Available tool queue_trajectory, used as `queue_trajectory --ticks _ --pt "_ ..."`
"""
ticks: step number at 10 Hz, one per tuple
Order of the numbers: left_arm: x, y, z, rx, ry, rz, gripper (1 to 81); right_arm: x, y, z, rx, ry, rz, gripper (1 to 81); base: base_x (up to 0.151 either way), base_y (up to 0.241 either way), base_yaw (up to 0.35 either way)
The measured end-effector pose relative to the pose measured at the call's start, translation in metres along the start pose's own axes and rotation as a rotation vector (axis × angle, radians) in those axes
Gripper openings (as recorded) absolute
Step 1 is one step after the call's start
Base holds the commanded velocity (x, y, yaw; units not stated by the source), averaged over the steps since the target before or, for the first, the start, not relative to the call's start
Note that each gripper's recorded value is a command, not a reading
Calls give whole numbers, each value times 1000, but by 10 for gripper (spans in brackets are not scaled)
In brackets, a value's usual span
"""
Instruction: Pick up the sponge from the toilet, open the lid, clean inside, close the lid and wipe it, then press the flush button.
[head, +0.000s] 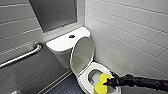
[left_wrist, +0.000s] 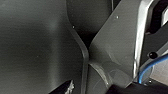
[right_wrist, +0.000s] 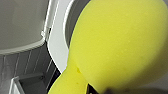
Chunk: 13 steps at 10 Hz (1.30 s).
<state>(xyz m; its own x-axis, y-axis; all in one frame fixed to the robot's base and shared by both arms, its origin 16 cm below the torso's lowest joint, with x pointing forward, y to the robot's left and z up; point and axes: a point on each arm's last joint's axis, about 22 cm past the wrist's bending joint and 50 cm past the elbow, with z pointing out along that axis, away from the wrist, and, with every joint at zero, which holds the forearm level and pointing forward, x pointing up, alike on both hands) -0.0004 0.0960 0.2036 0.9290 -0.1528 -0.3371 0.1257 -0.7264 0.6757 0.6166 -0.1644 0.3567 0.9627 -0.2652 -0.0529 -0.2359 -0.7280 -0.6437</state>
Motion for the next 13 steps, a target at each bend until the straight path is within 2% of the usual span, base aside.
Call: queue_trajectory --ticks 4,7,9,10,12,13 --pt "0 0 0 0 0 -1 811 44 -19 19 -25 48 -16 10 0 0 0" --pt "0 -1 0 1 0 -2 811 62 -73 46 28 65 -62 10 0 0 0" --pt "-2 -2 -1 2 16 -19 811 71 -77 60 31 73 -62 10 0 0 0" --pt "-5 -2 -1 4 30 -40 811 74 -85 71 41 67 -69 10 0 0 0" --pt "-10 -2 -1 2 38 -86 811 59 -106 108 91 16 -78 10 0 0 0" --pt "-15 -1 -1 4 36 -106 811 54 -108 118 99 -1 -77 10 0 0 0"
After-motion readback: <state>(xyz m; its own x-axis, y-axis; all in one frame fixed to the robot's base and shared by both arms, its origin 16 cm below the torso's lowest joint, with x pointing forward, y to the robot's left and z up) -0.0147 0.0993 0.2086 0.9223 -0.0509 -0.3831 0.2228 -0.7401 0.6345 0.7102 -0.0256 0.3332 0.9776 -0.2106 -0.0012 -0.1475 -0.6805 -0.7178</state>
